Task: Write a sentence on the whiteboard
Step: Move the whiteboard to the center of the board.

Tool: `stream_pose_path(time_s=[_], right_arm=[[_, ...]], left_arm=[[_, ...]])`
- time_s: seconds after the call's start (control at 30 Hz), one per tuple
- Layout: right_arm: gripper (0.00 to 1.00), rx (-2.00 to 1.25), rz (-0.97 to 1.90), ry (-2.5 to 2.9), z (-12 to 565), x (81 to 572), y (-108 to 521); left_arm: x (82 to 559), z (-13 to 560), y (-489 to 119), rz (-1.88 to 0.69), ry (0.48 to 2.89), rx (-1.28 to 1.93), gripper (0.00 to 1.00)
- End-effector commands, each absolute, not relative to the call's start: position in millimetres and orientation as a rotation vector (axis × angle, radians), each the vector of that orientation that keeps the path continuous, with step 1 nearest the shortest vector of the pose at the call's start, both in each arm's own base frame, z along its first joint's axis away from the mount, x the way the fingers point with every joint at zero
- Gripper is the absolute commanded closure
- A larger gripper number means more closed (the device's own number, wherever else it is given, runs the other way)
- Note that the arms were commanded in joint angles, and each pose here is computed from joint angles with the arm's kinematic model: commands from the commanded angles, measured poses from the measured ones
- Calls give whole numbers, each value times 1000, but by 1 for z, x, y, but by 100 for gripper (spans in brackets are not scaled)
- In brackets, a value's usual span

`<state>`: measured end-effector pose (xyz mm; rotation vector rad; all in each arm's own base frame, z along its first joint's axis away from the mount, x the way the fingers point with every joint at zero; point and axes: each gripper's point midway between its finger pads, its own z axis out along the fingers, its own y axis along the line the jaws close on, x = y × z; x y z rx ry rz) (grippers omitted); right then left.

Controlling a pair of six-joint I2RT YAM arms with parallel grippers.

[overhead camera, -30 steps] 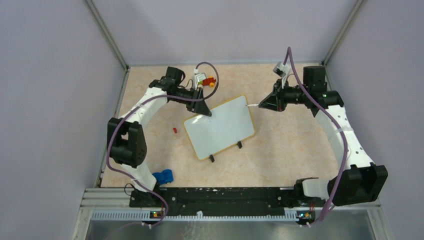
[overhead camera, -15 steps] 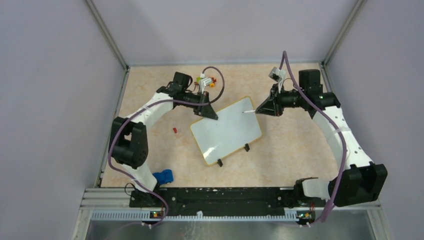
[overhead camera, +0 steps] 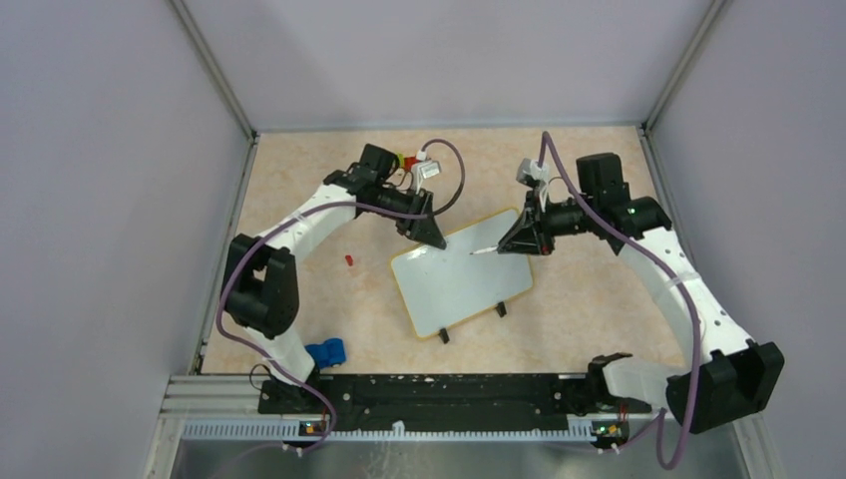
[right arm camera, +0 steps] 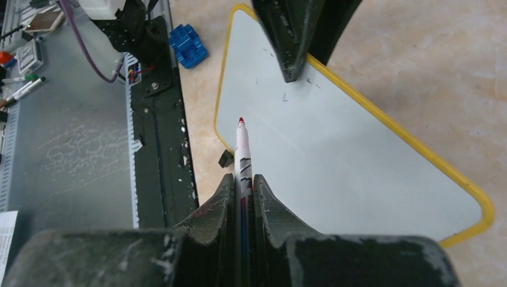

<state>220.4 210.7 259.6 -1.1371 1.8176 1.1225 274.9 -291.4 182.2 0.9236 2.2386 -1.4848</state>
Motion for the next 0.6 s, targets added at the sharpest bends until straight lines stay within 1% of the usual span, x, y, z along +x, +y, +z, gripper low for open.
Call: stream_pose_path(time_s=[0.0, 0.1, 0.33, 0.57], right_arm=[[100, -1252, 1119, 1700, 272, 197, 220], [100, -1292, 1110, 1697, 270, 192, 226], [100, -1349, 1068, 1686, 267, 185, 253], [100, -1397, 1015, 1688, 260, 185, 282]], left_arm=[[283, 222, -275, -1375, 2117, 973, 50], [279, 228, -263, -1369, 2107, 953, 44], [284, 241, -218, -1397, 2074, 843, 41], [285, 253, -197, -1398, 2011, 818, 37]])
